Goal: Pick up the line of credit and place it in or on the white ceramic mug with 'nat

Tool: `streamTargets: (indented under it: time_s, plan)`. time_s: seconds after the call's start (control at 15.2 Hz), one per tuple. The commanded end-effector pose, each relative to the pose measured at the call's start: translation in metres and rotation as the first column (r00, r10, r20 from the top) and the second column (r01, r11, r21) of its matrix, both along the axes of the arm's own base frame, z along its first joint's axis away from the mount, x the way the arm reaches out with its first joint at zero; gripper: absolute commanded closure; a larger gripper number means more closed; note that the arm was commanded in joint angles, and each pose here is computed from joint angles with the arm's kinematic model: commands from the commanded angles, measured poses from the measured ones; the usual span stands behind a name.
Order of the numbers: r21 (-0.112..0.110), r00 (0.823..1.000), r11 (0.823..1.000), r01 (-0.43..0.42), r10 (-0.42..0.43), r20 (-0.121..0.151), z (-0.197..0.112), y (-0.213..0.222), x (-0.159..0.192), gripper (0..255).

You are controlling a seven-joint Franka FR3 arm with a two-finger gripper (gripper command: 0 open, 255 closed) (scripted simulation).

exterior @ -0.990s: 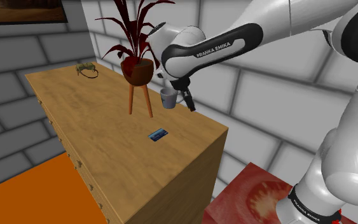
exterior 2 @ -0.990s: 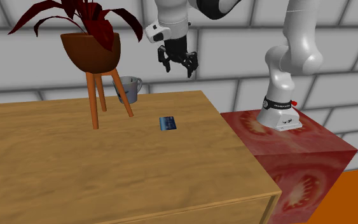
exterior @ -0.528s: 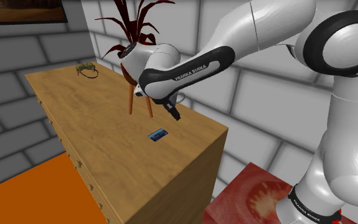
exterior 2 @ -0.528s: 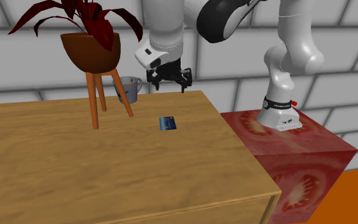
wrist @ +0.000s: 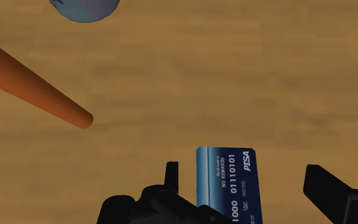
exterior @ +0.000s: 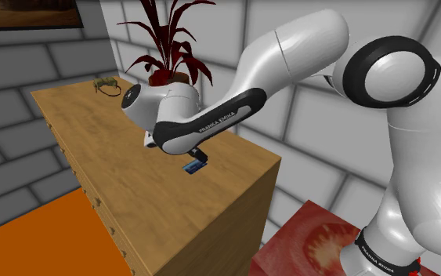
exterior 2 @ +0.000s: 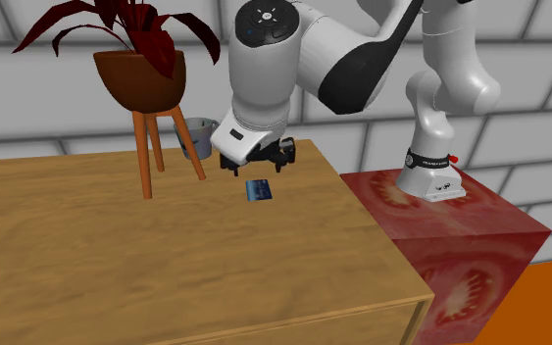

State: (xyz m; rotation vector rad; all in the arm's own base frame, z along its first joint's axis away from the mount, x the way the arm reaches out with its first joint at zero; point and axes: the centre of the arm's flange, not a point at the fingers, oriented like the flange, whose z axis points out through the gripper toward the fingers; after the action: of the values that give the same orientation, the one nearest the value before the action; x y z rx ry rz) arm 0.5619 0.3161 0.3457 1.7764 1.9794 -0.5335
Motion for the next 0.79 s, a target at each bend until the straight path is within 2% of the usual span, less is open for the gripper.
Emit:
streamTargets:
  time_s: [0.0, 0.33, 0.73]
  plan:
    - [-0.002, 1.000, 1.000, -0.010, 0.010, -0.002, -0.008, -0.004, 0.000, 0]
    - [-0.002, 1.000, 1.000, -0.010, 0.010, -0.002, -0.028, -0.017, 0.001, 0]
    - [-0.002, 1.000, 1.000, -0.010, 0.010, -0.002, -0.028, -0.017, 0.001, 0]
